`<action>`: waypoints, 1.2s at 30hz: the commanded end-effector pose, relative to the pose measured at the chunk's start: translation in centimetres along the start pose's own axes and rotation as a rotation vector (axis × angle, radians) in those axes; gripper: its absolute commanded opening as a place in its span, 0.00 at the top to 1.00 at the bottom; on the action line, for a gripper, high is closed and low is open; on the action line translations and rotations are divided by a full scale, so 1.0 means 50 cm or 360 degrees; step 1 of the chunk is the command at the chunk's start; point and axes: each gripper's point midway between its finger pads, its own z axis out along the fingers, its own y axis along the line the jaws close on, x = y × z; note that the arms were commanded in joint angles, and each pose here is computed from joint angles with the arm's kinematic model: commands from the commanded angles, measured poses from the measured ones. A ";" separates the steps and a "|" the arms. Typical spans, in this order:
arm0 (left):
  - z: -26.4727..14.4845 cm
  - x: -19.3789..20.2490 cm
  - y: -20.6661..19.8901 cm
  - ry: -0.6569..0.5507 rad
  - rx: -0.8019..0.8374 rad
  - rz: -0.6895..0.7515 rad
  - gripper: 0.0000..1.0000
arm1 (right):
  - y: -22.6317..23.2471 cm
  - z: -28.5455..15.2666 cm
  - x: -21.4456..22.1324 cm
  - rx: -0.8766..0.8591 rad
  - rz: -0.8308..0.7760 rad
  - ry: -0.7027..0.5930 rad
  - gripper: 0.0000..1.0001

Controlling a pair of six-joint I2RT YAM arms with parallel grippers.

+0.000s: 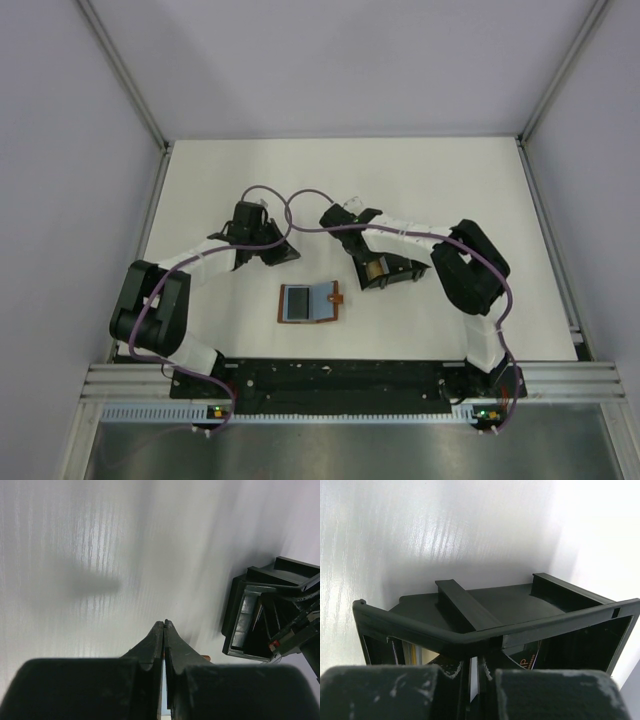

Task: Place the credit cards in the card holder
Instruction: Pick up the credit card from the storage box.

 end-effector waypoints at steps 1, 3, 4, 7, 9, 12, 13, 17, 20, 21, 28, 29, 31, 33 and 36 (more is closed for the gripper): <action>0.002 -0.009 -0.010 -0.0023 0.0059 0.0021 0.95 | -0.002 -0.040 -0.038 -0.0055 0.0101 -0.0071 1.00; 0.002 -0.008 -0.011 -0.0019 0.0062 0.0023 0.95 | -0.005 -0.052 -0.048 -0.0080 0.0130 -0.0096 1.00; 0.003 -0.007 -0.009 -0.0016 0.0059 0.0024 0.95 | -0.005 -0.059 -0.053 -0.0097 0.0140 -0.0107 1.00; 0.001 -0.007 -0.011 -0.0017 0.0064 0.0026 0.95 | -0.007 -0.078 -0.063 -0.0141 0.0186 -0.0136 1.00; 0.002 -0.007 -0.011 -0.0017 0.0064 0.0026 0.95 | -0.011 -0.089 -0.071 -0.0161 0.0205 -0.0156 1.00; 0.003 -0.006 -0.009 -0.0012 0.0062 0.0022 0.96 | -0.016 -0.108 -0.082 -0.0197 0.0242 -0.0190 1.00; 0.003 -0.007 -0.010 -0.0014 0.0064 0.0023 0.95 | -0.013 -0.113 -0.083 -0.0216 0.0254 -0.0194 1.00; 0.006 -0.005 -0.013 0.0000 0.0074 0.0020 0.96 | -0.010 -0.118 -0.083 -0.0286 0.0282 -0.0176 1.00; 0.006 -0.003 -0.011 0.0007 0.0074 0.0023 0.96 | -0.016 -0.108 -0.081 -0.0321 0.0331 -0.0153 1.00; 0.007 -0.001 -0.009 0.0013 0.0071 0.0018 0.96 | -0.013 -0.105 -0.078 -0.0349 0.0343 -0.0142 1.00; 0.008 0.000 -0.014 0.0024 0.0084 0.0014 0.96 | -0.010 -0.063 -0.049 -0.0435 0.0381 -0.0046 1.00; 0.009 -0.001 -0.013 0.0024 0.0081 0.0013 0.96 | -0.007 -0.059 -0.044 -0.0450 0.0377 -0.0030 1.00; 0.009 -0.001 -0.013 0.0028 0.0081 0.0008 0.96 | -0.004 -0.058 -0.041 -0.0469 0.0379 -0.0030 1.00; 0.009 -0.003 -0.016 0.0025 0.0084 0.0007 0.96 | -0.007 -0.056 -0.036 -0.0454 0.0381 -0.0027 1.00; 0.010 -0.002 -0.015 0.0028 0.0084 0.0006 0.96 | -0.011 -0.051 -0.030 -0.0443 0.0383 -0.0012 0.99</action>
